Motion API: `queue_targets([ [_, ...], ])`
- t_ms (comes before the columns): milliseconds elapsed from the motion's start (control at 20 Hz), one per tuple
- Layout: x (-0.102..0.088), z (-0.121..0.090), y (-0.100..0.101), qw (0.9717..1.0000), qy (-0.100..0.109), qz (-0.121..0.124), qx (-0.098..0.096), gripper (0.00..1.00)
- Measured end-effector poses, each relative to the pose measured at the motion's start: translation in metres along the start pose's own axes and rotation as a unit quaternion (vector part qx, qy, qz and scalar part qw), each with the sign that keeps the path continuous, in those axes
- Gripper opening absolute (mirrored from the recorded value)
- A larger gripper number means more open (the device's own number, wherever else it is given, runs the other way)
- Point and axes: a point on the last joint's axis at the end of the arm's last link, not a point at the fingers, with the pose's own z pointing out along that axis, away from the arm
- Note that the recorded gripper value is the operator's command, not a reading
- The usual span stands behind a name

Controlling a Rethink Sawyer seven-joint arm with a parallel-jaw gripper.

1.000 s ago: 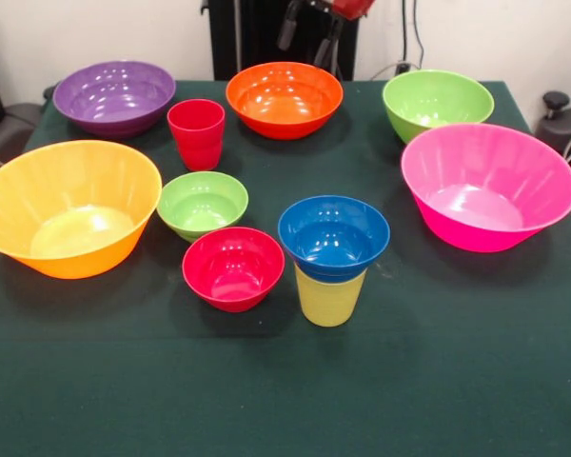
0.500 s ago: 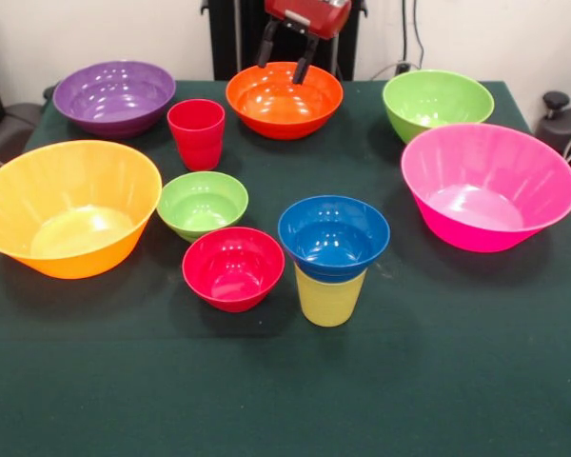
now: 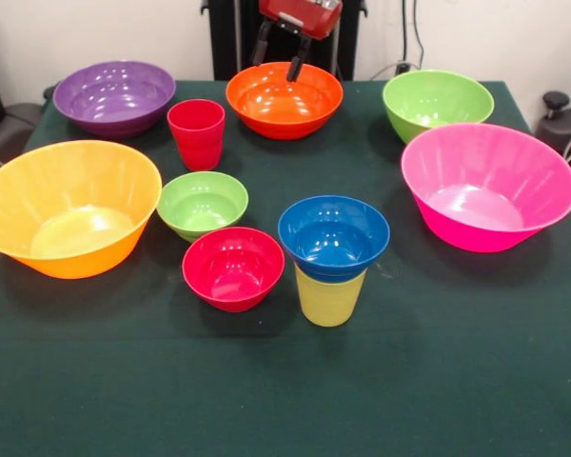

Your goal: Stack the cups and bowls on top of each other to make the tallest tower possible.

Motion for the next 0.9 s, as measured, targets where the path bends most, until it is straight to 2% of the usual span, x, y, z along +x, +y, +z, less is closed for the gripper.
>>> queue_targets([
  [400, -0.005, -0.003, -0.007, 1.0000, -0.004, -0.003, -0.006, 1.00],
  [900, -0.029, -0.002, -0.021, 0.9996, 0.007, 0.021, -0.017, 1.00],
])
